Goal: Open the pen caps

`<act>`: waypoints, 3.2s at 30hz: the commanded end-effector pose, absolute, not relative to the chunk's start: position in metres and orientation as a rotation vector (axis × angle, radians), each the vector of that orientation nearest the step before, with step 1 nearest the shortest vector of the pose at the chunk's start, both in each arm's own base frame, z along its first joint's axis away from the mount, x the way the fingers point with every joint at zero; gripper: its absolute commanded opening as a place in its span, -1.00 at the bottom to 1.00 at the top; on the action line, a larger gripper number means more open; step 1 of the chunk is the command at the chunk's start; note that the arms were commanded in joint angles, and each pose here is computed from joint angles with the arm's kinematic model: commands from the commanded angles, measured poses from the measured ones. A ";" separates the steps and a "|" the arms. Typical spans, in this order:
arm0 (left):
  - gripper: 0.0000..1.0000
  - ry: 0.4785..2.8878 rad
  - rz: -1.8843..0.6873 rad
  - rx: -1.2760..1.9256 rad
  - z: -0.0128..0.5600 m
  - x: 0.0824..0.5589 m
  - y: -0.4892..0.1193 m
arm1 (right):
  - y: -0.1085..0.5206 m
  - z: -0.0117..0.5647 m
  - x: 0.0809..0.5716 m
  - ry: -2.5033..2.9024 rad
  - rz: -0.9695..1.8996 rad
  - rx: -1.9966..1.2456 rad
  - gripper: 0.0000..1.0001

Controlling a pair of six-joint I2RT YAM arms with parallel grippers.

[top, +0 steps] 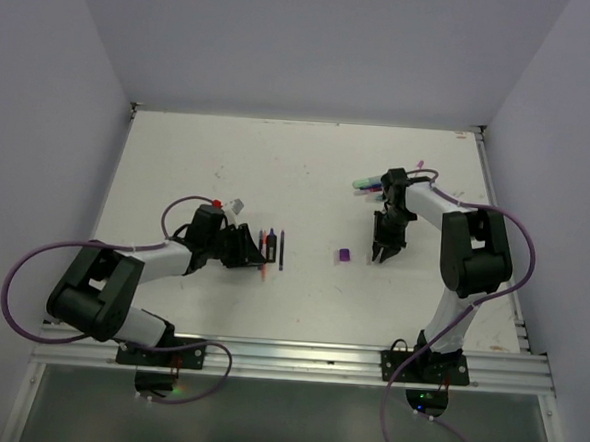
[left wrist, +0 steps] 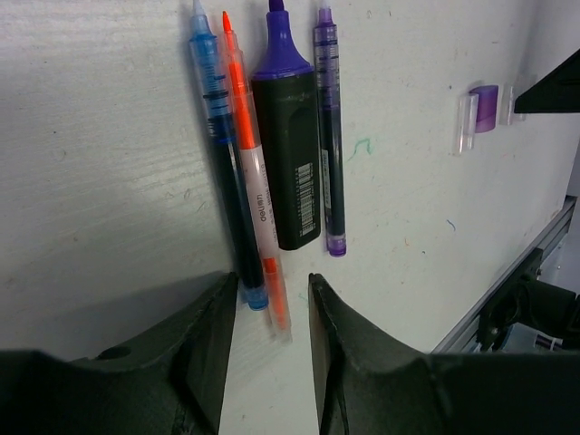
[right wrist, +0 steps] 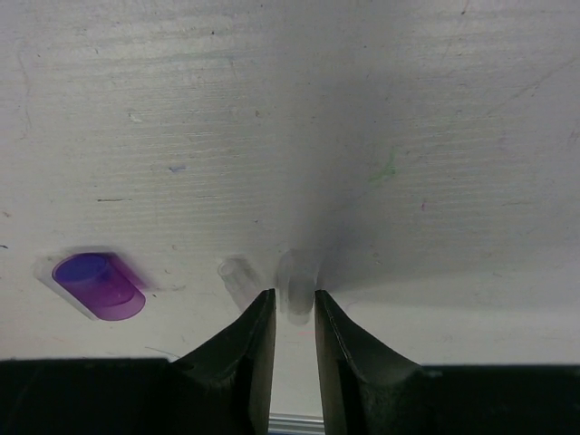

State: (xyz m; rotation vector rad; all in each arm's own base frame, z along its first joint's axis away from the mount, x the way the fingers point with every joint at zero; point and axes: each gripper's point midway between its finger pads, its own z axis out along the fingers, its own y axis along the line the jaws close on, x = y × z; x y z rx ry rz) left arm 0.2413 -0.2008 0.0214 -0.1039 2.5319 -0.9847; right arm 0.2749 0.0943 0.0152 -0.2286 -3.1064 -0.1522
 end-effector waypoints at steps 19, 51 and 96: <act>-0.06 2.545 -0.857 -0.052 0.043 0.240 -0.186 | 0.093 0.100 0.379 -3.416 -0.132 -0.437 0.14; -0.06 2.486 -0.912 -0.006 0.060 0.268 -0.203 | -0.029 0.065 0.545 -3.494 0.328 -1.011 -0.03; -0.07 2.466 -0.905 0.024 0.086 0.271 -0.203 | -0.047 0.110 0.526 -3.566 0.202 -1.096 -1.00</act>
